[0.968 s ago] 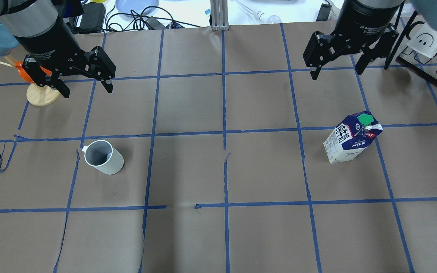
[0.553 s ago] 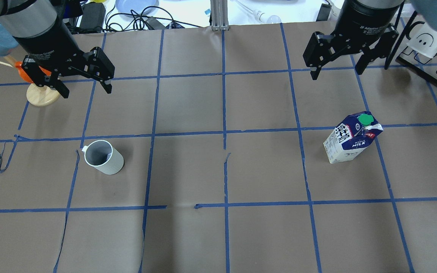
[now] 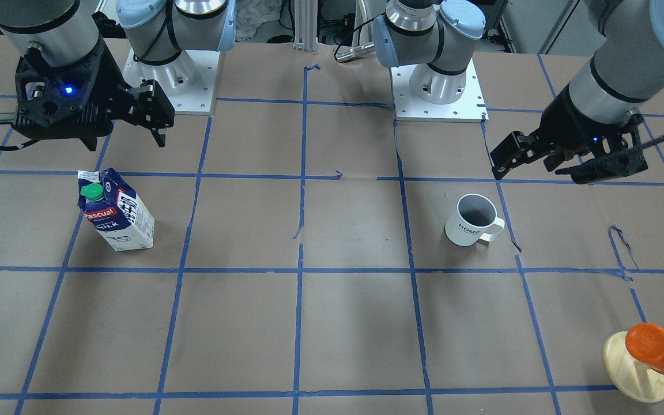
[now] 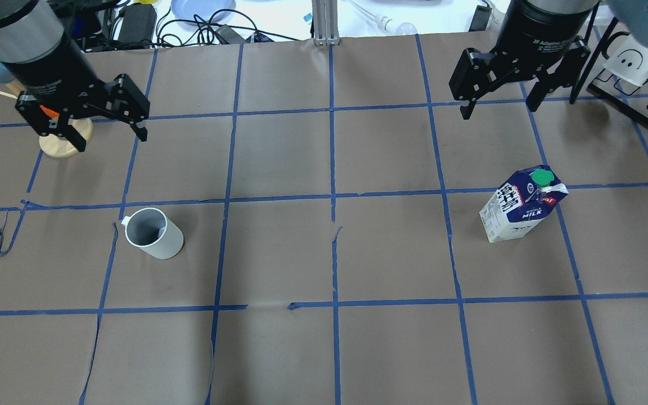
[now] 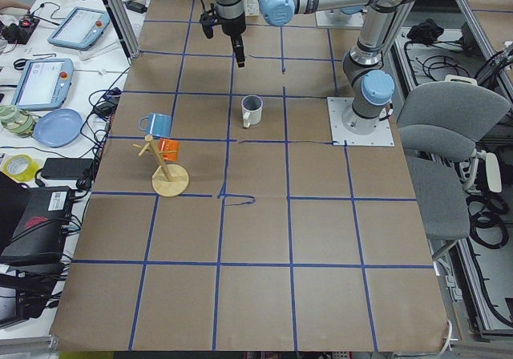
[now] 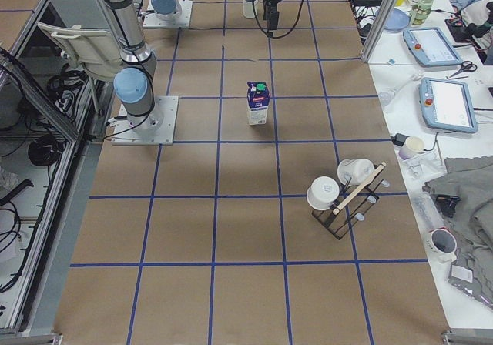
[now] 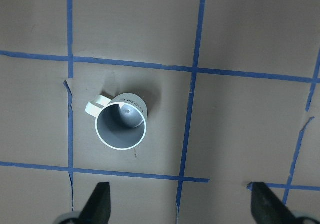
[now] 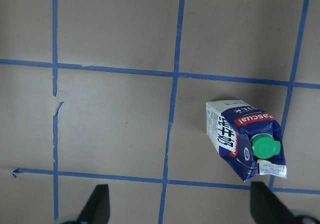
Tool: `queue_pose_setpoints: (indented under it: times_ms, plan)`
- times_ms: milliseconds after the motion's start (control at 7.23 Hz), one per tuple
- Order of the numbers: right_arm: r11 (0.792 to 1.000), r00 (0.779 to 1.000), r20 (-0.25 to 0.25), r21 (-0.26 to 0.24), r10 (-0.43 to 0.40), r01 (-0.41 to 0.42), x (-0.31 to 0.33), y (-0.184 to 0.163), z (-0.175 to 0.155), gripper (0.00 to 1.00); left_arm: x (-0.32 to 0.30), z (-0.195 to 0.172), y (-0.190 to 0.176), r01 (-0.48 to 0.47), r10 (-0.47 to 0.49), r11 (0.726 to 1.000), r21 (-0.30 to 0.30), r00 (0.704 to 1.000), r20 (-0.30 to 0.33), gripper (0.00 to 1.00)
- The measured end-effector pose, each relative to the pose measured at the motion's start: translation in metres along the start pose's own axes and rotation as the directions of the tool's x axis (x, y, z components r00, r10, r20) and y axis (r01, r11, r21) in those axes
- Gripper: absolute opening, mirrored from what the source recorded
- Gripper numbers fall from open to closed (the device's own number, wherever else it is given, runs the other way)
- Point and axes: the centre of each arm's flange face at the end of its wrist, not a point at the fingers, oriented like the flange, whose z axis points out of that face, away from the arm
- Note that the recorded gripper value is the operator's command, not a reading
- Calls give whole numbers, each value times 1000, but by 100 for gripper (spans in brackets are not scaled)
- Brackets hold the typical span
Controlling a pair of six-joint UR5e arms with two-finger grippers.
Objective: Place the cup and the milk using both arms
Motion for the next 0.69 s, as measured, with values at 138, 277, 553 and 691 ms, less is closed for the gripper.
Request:
queue_pose_setpoints:
  times_ms: [138,277,553,691]
  plan:
    - [1000,1000,0,0,0,0,0,0,0,100,-18,32,-5,38,-38,999,-1,999,-3,100]
    - [1000,1000,0,0,0,0,0,0,0,100,-36,67,-6,76,-76,997,5,997,-6,100]
    - [1000,1000,1,0,0,0,0,0,0,100,-64,110,-7,145,-145,989,4,989,-9,100]
    - [1000,1000,1,0,1,-1,0,0,0,100,-68,125,-7,168,-168,986,-21,986,-8,100]
